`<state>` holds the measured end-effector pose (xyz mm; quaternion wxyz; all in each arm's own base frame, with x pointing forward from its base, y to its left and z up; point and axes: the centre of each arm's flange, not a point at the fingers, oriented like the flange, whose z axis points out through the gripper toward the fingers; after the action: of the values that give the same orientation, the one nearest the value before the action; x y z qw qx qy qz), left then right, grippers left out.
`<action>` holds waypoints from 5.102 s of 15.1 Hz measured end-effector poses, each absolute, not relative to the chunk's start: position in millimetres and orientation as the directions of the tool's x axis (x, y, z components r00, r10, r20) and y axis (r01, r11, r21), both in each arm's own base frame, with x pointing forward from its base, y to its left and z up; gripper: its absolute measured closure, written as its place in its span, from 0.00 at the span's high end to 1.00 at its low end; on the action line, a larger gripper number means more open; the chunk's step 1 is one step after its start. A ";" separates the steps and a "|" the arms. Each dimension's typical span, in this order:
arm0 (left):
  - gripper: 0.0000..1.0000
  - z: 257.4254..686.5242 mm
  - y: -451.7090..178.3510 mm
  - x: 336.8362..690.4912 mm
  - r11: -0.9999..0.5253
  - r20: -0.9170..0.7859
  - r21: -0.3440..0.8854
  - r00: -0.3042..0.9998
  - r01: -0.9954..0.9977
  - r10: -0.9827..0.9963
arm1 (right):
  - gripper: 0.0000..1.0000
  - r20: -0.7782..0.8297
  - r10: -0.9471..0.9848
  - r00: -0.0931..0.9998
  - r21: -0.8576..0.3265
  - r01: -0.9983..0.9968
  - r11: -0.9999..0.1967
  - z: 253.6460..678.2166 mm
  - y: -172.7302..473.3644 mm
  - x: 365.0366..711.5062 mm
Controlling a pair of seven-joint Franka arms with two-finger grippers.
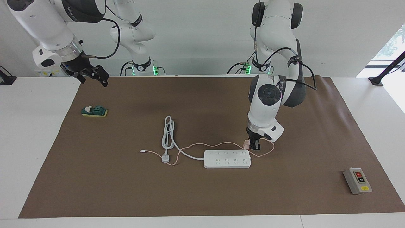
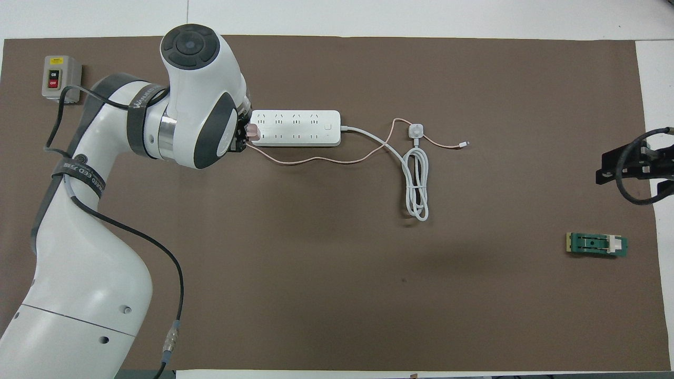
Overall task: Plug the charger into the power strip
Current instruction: 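Push the pink plug into the power strip socket with the left gripper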
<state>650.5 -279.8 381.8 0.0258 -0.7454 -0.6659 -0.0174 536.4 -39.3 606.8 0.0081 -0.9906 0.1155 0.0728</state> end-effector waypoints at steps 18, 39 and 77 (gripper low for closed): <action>0.32 362.6 -286.0 659.5 -0.127 0.053 0.039 0.125 0.991 0.991 | 1.00 -0.146 -0.228 0.963 0.001 -0.230 -0.973 606.8 -39.3 536.4; 0.32 362.2 -290.2 654.1 -0.192 0.061 0.026 0.190 0.981 0.980 | 1.00 -0.146 -0.228 0.963 0.001 -0.230 -0.973 606.8 -39.3 536.4; 0.32 355.2 -289.9 646.2 -0.279 0.058 0.029 0.277 0.960 0.959 | 1.00 -0.146 -0.228 0.963 0.001 -0.230 -0.973 606.8 -39.3 536.4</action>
<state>646.2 -289.9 355.2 0.0059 -0.7989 -0.6006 -0.0320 536.4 -39.3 606.8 0.0081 -0.9906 0.1155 0.0728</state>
